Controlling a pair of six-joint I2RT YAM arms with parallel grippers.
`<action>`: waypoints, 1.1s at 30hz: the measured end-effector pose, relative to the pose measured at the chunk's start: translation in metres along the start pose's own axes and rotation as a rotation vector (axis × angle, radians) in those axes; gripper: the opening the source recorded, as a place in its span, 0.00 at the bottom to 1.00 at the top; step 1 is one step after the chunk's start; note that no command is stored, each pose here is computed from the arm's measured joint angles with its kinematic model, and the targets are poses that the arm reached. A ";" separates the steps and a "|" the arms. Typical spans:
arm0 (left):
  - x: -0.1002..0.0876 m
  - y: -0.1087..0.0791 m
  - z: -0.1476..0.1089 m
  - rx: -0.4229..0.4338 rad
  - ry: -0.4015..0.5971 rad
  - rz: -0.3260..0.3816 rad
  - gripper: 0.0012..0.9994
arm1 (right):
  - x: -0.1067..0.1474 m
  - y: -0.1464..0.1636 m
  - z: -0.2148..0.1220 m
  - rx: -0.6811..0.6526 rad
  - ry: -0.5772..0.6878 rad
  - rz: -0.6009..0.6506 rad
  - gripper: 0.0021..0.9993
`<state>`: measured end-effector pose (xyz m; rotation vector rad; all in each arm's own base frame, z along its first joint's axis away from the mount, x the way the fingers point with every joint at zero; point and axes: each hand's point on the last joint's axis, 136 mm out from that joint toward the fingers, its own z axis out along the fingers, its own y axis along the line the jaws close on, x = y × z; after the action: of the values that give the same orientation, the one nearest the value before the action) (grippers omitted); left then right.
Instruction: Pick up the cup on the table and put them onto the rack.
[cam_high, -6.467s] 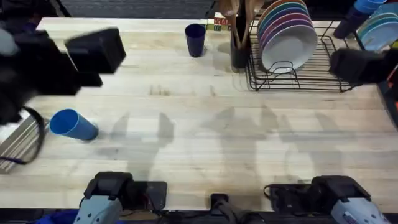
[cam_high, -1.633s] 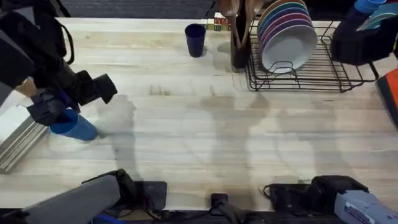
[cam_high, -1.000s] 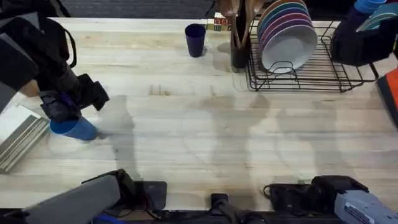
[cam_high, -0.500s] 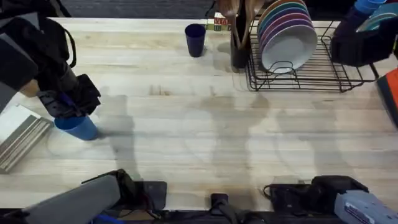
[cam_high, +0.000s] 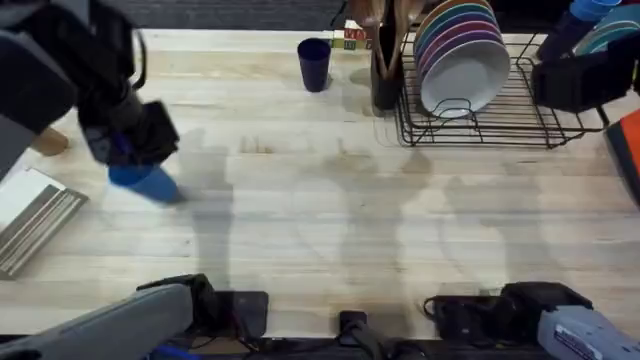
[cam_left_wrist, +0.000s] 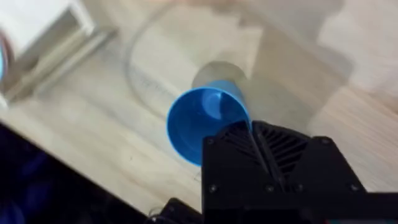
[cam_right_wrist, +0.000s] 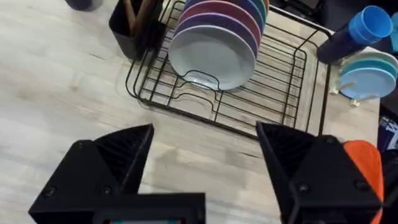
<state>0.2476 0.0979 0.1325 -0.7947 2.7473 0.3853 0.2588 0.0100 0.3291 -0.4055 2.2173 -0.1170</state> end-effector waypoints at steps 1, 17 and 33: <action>-0.005 -0.008 -0.007 0.016 -0.022 0.031 0.04 | 0.000 0.000 0.000 0.000 0.000 -0.002 1.00; -0.026 -0.148 -0.131 0.424 -0.321 0.433 0.04 | 0.000 0.000 0.000 0.001 0.000 -0.011 1.00; 0.024 -0.269 -0.209 0.711 -0.511 0.727 0.04 | 0.005 0.000 0.023 -0.023 0.068 -0.009 1.00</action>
<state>0.3403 -0.1995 0.2712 0.4338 2.3035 -0.2453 0.2737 0.0100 0.3115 -0.4297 2.2856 -0.1114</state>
